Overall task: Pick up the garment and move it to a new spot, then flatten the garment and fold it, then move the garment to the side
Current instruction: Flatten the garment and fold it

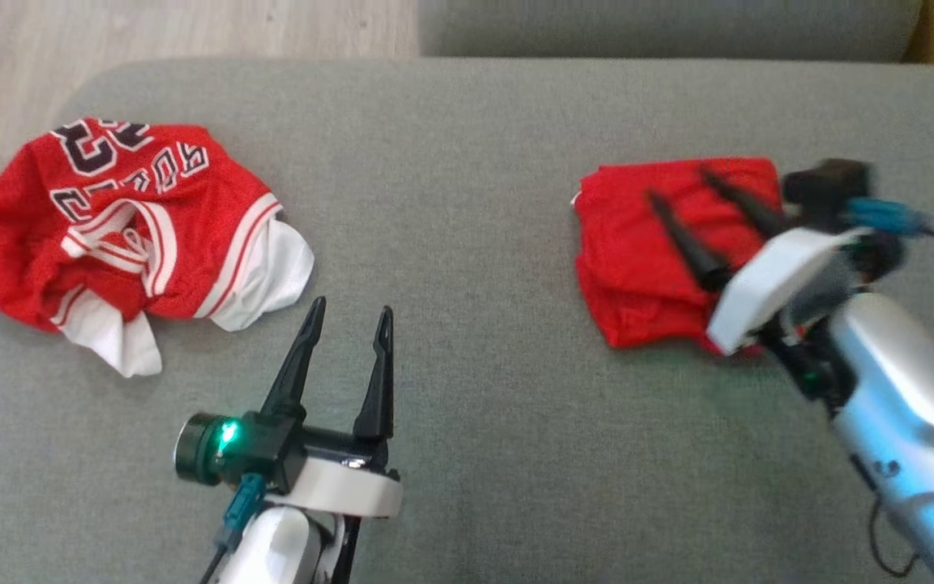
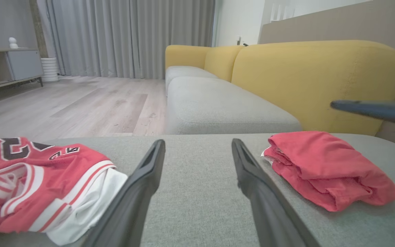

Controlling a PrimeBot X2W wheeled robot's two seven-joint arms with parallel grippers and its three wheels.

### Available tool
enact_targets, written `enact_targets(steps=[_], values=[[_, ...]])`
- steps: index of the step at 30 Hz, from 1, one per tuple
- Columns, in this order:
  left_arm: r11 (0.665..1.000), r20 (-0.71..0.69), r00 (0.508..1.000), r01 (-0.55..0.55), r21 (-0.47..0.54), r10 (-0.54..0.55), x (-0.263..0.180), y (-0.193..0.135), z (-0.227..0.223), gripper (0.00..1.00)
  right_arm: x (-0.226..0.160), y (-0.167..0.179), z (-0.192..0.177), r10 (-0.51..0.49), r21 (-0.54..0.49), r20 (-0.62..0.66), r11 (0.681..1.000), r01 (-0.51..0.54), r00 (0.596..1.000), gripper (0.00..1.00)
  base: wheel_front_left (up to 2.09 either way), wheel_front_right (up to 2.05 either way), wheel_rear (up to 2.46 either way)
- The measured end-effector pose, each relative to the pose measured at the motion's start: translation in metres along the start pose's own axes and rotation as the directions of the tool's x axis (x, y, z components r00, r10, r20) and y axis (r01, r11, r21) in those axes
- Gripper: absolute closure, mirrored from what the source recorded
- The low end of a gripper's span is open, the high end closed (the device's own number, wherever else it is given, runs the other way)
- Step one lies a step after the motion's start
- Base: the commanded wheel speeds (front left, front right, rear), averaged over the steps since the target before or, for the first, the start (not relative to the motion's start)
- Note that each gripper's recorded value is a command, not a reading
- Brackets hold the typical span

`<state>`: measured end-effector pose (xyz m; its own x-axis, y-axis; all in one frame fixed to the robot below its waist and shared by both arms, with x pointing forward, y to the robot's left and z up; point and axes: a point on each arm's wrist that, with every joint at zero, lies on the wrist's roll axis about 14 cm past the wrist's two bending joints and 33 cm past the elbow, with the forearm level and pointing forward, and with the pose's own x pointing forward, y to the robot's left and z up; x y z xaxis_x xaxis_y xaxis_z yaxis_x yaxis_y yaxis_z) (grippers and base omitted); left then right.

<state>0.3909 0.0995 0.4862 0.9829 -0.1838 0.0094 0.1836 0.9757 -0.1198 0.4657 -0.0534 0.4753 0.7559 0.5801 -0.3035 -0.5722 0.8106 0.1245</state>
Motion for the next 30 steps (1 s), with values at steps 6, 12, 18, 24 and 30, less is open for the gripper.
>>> enact_targets(steps=[6,12,18,24,30], values=[[0.998,0.011,0.998,-0.055,-0.009,0.055,-0.027,0.008,0.005,0.00,-0.046,-0.045,0.035,-0.186,0.029,0.253,0.982,0.184,0.950,0.00,0.00,0.00,0.00],[0.996,0.017,0.996,-0.090,-0.024,0.090,-0.063,0.007,0.004,0.00,-0.112,-0.057,-0.014,-0.357,0.145,0.285,0.933,0.329,0.889,0.00,0.00,0.00,0.00],[0.987,0.024,0.987,-0.158,-0.012,0.159,-0.092,0.020,0.001,0.00,-0.147,-0.020,-0.042,-0.399,0.165,0.302,0.916,0.365,0.866,0.00,0.00,0.00,0.00],[0.985,0.020,0.985,-0.174,0.012,0.174,-0.109,0.024,-0.004,0.00,-0.168,0.014,-0.067,-0.390,0.107,0.284,0.921,0.375,0.876,0.00,0.00,0.00,0.00],[0.982,-0.007,0.983,-0.183,0.039,0.183,-0.119,0.027,-0.014,0.00,-0.179,0.017,-0.069,-0.411,0.090,0.294,0.911,0.403,0.863,0.00,0.00,0.00,0.00]])
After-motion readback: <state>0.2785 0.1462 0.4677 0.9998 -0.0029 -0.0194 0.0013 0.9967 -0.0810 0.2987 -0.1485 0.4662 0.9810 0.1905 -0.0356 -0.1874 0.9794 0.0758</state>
